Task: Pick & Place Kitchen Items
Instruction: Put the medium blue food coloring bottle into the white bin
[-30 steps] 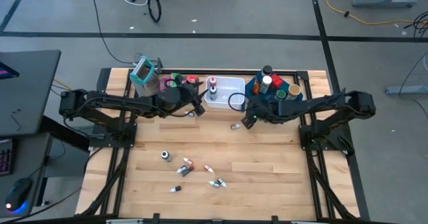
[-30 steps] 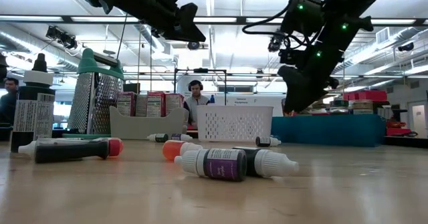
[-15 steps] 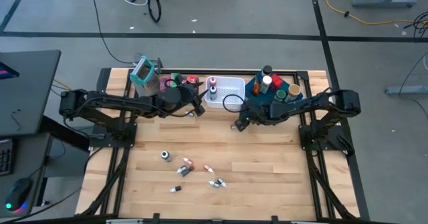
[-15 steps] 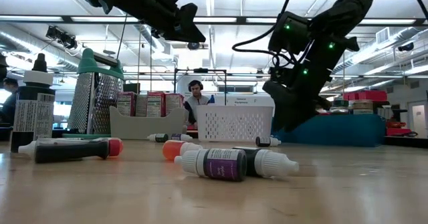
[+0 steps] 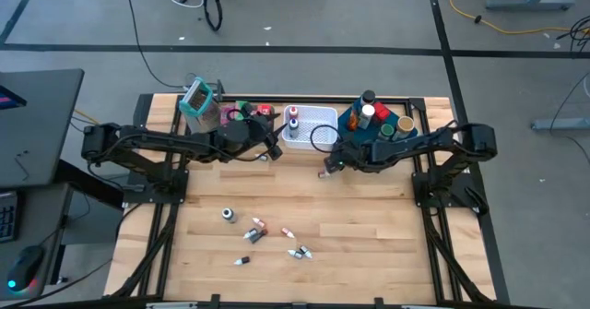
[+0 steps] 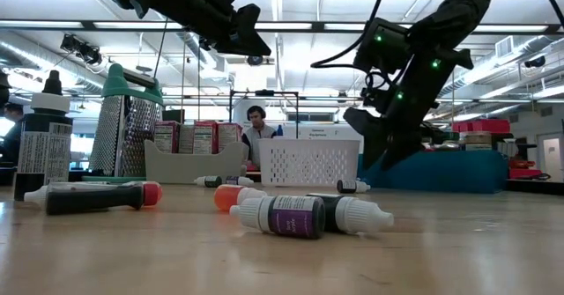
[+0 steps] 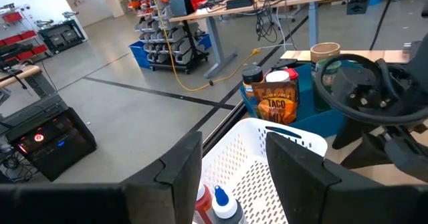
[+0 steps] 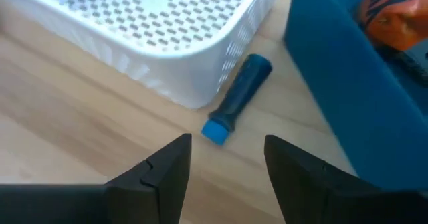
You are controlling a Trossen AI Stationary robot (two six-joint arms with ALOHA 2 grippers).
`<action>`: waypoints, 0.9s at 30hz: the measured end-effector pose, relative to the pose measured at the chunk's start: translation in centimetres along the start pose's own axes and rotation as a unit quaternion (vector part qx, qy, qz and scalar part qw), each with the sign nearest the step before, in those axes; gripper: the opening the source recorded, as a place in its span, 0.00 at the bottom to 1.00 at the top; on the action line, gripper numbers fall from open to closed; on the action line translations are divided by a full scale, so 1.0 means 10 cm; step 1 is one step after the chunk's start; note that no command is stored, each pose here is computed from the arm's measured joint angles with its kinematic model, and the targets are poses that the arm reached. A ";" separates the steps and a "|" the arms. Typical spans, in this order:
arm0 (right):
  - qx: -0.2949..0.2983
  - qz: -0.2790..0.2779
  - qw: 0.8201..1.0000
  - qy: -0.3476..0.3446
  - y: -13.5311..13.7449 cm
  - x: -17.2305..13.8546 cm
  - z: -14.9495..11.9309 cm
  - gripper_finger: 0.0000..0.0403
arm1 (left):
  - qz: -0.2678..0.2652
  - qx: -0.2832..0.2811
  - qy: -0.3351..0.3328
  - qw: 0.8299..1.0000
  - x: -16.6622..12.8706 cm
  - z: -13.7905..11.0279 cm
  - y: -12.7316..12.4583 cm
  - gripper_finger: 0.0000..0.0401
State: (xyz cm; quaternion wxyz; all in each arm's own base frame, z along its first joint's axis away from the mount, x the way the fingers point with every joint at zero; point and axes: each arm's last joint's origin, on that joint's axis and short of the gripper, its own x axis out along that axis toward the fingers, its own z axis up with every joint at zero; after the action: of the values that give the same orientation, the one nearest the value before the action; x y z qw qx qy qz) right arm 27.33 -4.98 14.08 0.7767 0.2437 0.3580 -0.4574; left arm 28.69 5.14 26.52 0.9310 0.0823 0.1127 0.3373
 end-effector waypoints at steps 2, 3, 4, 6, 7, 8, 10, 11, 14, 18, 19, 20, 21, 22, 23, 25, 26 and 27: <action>0.000 -0.009 1.000 -0.006 0.01 0.03 -0.01 0.49 | 0.000 0.000 0.000 1.000 0.00 0.00 0.00 0.43; -0.004 -0.017 1.000 -0.006 0.00 0.06 -0.03 0.49 | 0.000 0.000 0.000 1.000 0.00 0.00 0.00 0.43; -0.006 -0.023 1.000 -0.004 0.00 0.10 -0.04 0.49 | 0.000 0.000 0.000 1.000 0.00 0.00 0.00 0.43; -0.008 -0.031 0.999 0.003 0.01 0.20 -0.08 0.49 | 0.000 0.000 0.000 1.000 0.00 0.00 0.00 0.43; -0.013 -0.033 0.999 0.003 0.01 0.25 -0.09 0.49 | 0.000 0.000 0.000 1.000 0.00 0.00 0.00 0.43; -0.016 -0.033 0.999 0.001 0.02 0.30 -0.10 0.49 | 0.000 0.000 0.000 1.000 0.00 0.00 0.00 0.43; -0.023 -0.037 0.999 -0.013 0.04 0.39 -0.11 0.49 | 0.000 0.000 0.000 1.000 0.00 0.00 0.00 0.43; -0.024 -0.038 0.999 -0.020 0.05 0.42 -0.11 0.49 | 0.000 0.000 0.000 1.000 0.00 0.00 0.00 0.43; -0.021 -0.038 0.999 -0.028 0.07 0.47 -0.12 0.49 | 0.000 -0.002 0.000 1.000 0.00 0.00 0.00 0.43; -0.025 -0.039 0.998 -0.038 0.09 0.46 -0.14 0.49 | -0.001 0.002 0.006 1.000 0.00 -0.01 0.00 0.43; -0.026 -0.043 0.998 -0.047 0.10 0.46 -0.14 0.49 | -0.001 0.003 0.007 1.000 0.00 -0.02 0.00 0.43; -0.029 -0.047 0.997 -0.055 0.10 0.46 -0.14 0.49 | -0.001 0.003 0.008 1.000 0.00 -0.02 0.00 0.43; -0.033 -0.049 0.996 -0.059 0.10 0.47 -0.14 0.49 | -0.001 0.003 0.008 1.000 0.00 -0.02 0.00 0.43; -0.033 -0.052 0.996 -0.062 0.09 0.47 -0.13 0.49 | -0.001 0.003 0.008 1.000 0.00 -0.02 0.00 0.43; -0.032 -0.055 0.996 -0.063 0.08 0.48 -0.11 0.49 | -0.001 0.003 0.008 1.000 0.00 -0.02 0.00 0.43; -0.033 -0.057 0.996 -0.061 0.06 0.50 -0.09 0.48 | -0.001 0.003 0.008 1.000 0.00 -0.02 0.00 0.43; -0.032 -0.054 0.996 -0.057 0.05 0.51 -0.08 0.47 | -0.001 0.003 0.008 1.000 0.00 -0.02 0.00 0.43; -0.029 -0.051 0.997 -0.052 0.04 0.52 -0.07 0.46 | -0.001 0.003 0.008 1.000 0.00 -0.02 0.00 0.43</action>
State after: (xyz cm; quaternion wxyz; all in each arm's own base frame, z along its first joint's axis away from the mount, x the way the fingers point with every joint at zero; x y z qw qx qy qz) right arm 29.18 -7.09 9.58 0.7767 0.1780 0.3420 -0.4980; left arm 28.65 5.15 26.36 0.9302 0.0825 0.1211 0.3365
